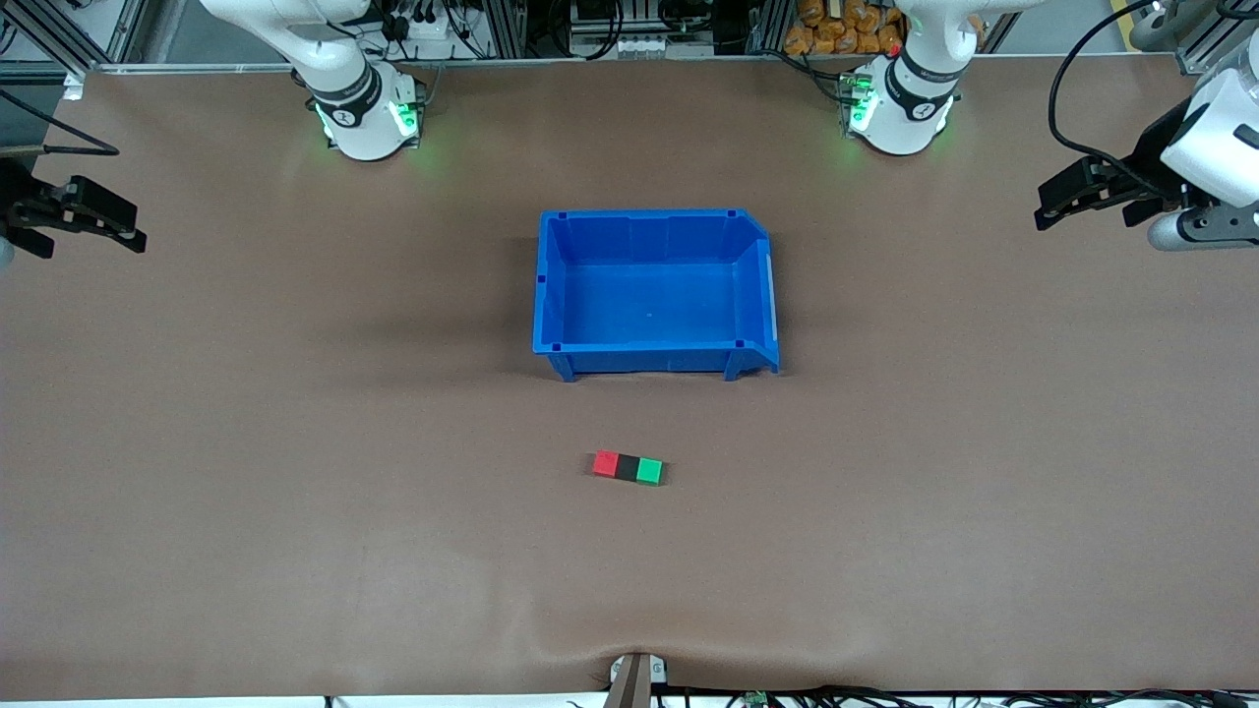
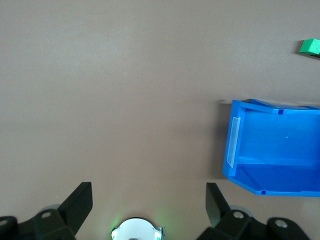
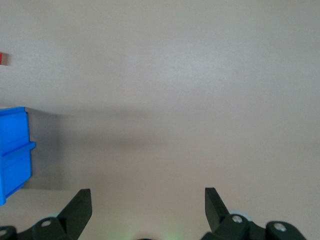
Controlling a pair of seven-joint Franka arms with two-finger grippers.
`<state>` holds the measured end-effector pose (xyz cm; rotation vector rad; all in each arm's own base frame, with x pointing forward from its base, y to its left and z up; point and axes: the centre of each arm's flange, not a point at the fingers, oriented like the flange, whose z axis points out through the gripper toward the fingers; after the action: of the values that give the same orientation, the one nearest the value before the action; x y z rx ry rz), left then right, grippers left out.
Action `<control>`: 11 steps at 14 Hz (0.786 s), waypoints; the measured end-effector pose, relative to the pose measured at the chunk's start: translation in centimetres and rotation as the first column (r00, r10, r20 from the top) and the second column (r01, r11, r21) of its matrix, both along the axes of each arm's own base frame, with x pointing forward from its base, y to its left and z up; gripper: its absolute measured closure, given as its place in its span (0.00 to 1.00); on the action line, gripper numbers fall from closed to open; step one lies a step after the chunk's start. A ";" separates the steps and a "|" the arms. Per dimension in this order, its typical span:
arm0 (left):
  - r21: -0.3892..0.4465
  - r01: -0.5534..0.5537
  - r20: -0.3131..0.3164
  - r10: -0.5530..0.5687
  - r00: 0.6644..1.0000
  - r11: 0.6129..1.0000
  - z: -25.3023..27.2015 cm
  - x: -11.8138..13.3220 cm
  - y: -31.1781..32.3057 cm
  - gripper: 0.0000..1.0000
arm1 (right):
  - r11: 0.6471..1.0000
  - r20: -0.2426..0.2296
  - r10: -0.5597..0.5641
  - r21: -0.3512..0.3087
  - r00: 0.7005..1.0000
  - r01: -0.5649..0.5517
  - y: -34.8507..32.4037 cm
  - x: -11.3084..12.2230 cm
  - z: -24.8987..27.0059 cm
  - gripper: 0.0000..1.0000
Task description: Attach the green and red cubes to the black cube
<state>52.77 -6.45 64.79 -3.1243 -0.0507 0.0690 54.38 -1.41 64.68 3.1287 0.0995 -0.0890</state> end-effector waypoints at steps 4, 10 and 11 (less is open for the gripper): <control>0.000 -0.001 0.000 0.001 1.000 1.000 0.0 0.0 0.1 0.00 | 1.000 -0.003 0.001 0.000 1.000 -0.001 0.1 0.0 -0.1 0.00; 0.000 -0.010 0.000 0.010 1.000 1.000 0.0 0.1 0.5 0.00 | 1.000 -0.004 0.002 0.000 1.000 -0.002 0.1 0.0 -0.2 0.00; 0.000 -0.010 0.000 0.010 1.000 1.000 0.0 0.1 0.5 0.00 | 1.000 -0.004 0.003 0.000 1.000 -0.003 0.2 0.0 -0.2 0.00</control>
<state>52.83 -5.92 64.81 -3.1243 -0.0663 0.0686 54.40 -1.22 64.51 3.1285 0.1037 -0.0958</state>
